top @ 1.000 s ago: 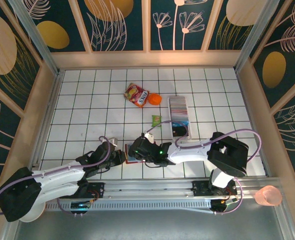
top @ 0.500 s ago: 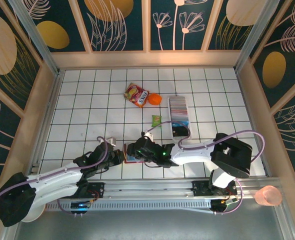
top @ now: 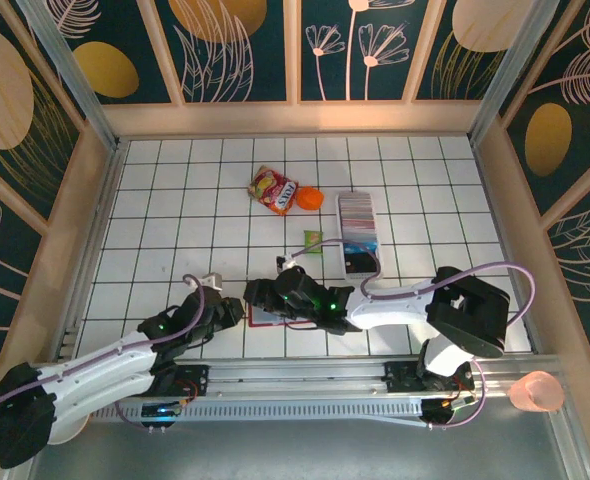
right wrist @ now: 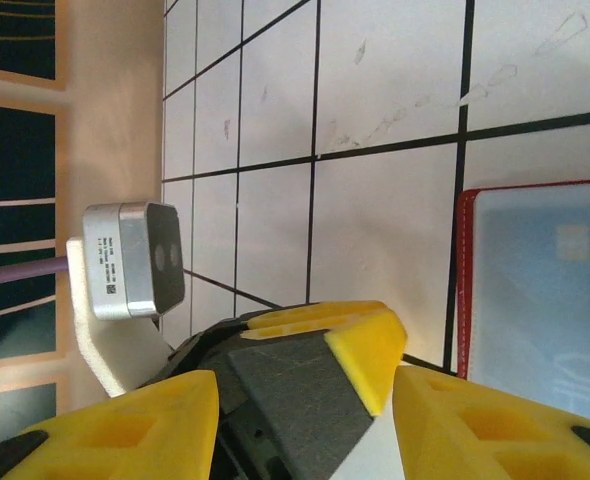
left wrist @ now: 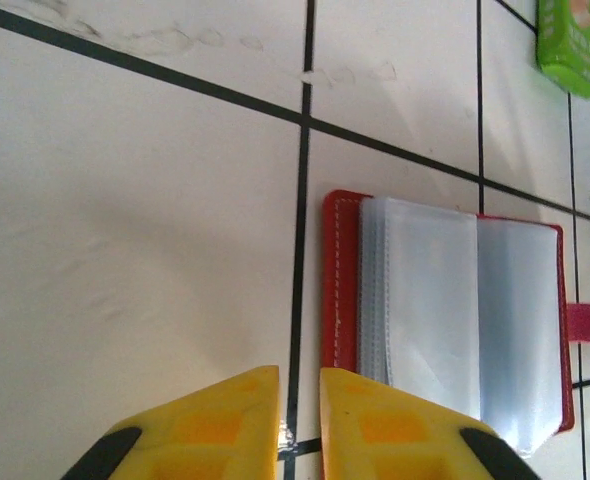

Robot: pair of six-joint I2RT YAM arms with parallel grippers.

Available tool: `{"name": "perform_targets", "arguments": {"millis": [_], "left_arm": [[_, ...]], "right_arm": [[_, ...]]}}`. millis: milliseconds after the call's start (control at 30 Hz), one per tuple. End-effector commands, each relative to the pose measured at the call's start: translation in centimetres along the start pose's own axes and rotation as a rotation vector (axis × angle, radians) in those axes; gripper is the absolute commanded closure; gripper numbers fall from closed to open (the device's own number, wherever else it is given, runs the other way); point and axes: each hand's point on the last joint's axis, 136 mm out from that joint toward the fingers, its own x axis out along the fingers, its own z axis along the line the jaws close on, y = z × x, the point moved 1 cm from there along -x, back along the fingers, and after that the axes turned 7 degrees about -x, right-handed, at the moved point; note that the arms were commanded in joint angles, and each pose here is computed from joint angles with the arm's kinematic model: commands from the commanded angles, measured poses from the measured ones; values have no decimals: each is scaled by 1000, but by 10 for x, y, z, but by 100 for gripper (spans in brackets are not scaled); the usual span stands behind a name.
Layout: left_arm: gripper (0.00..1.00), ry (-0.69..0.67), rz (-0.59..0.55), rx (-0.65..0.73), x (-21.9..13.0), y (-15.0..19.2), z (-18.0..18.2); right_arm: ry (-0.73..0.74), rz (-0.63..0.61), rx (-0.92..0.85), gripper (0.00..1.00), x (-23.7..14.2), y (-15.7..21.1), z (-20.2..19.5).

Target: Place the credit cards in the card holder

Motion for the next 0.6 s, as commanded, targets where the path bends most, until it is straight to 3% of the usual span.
{"name": "perform_targets", "arguments": {"millis": [0, 133, 267, 367, 467, 500, 533, 567], "left_arm": [[78, -39, -53, 2, -7, -11, 1], [66, -25, -71, 19, -11, -18, -10], [60, -6, -62, 45, -10, -20, -21], [56, 3, -59, 56, -8, -20, -26], [55, 17, -46, 66, -6, -19, -30], [54, 20, -45, 68, -5, -19, -31], [53, 20, -44, 70, -4, -19, -32], [53, 19, -41, 72, -3, -18, -32]], "right_arm": [[11, -67, -140, 51, -20, -27, 16], [170, -209, -385, 55, -63, -79, 6], [172, -281, -682, 57, -116, -131, 10], [213, -281, -1148, 54, -150, -144, 15], [362, -197, -1594, 47, -167, -146, -8], [432, -144, -1663, 30, -172, -152, -25], [483, -83, -1690, 21, -175, -160, -43], [499, -4, -1702, 21, -178, -164, -60]]}}
